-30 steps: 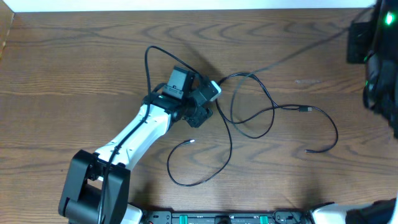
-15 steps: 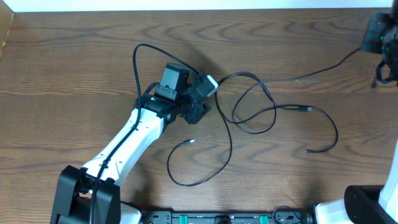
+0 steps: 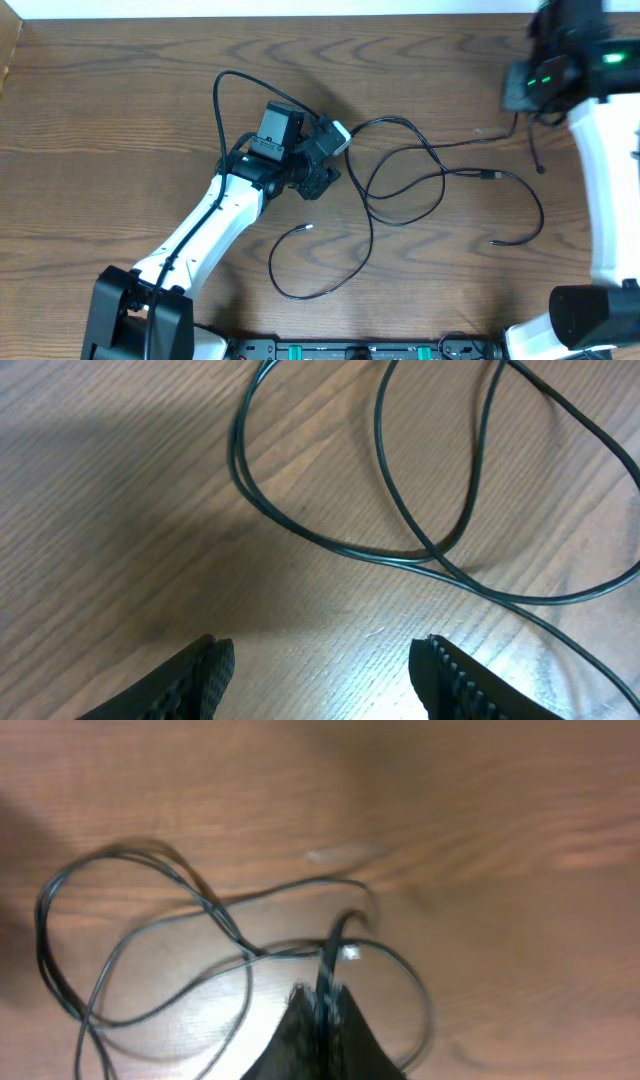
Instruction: Untangle cables
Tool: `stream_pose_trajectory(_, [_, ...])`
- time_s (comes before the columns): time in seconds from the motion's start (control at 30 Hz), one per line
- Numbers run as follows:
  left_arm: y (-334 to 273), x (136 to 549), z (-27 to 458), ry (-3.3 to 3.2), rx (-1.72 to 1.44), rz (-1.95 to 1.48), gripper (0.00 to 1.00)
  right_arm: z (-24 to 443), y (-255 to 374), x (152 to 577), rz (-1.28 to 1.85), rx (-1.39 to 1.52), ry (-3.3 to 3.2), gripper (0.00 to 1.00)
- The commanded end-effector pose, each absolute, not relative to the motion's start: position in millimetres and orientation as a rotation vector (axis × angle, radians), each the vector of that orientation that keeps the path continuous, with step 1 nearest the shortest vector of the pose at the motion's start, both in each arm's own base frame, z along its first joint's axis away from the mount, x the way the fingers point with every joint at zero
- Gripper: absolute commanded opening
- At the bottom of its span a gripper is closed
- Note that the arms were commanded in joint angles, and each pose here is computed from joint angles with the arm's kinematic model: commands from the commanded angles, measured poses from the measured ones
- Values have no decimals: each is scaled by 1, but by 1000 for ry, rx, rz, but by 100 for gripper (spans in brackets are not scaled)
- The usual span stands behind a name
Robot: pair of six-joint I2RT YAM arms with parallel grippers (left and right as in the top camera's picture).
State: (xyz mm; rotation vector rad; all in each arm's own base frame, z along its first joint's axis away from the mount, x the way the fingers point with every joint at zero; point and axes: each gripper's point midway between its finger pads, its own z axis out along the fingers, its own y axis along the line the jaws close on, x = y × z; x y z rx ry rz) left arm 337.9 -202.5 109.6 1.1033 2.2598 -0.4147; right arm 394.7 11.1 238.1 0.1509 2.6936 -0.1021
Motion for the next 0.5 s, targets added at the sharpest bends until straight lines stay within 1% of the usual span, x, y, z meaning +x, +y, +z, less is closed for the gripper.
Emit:
stream_pose_trajectory(0.0, [-204, 337, 116, 2243, 1096, -440, 62, 197, 42, 387, -10, 69, 2774, 1])
stream_pose_trajectory(0.13, [-204, 337, 116, 2243, 1096, -440, 62, 170, 61, 381, -12, -47, 2805, 1])
stream_pose_trajectory(0.17, [-204, 337, 116, 2243, 1096, -440, 63, 168, 65, 380, -13, -73, 2808, 3])
stream_pose_trajectory(0.2, [-204, 337, 116, 2243, 1096, -441, 63, 167, 69, 378, -15, -118, 2810, 10])
stream_pose_trajectory(0.23, [-204, 337, 116, 2243, 1096, -441, 62, 166, 73, 377, -17, -161, 2809, 22])
stream_pose_trajectory(0.27, [-204, 337, 116, 2243, 1096, -440, 63, 166, 76, 376, -15, -187, 2810, 33])
stream_pose_trajectory(0.33, [-204, 337, 116, 2243, 1096, -440, 63, 164, 85, 370, 4, -282, 2822, 60])
stream_pose_trajectory(0.37, [-204, 337, 116, 2243, 1096, -441, 62, 159, 90, 366, 27, -328, 2833, 70])
stream_pose_trajectory(0.43, [-204, 337, 116, 2243, 1096, -441, 63, 145, 96, 357, 54, -373, 2864, 82])
stream_pose_trajectory(0.47, [-204, 337, 116, 2243, 1096, -441, 63, 137, 97, 352, 58, -381, 2883, 86])
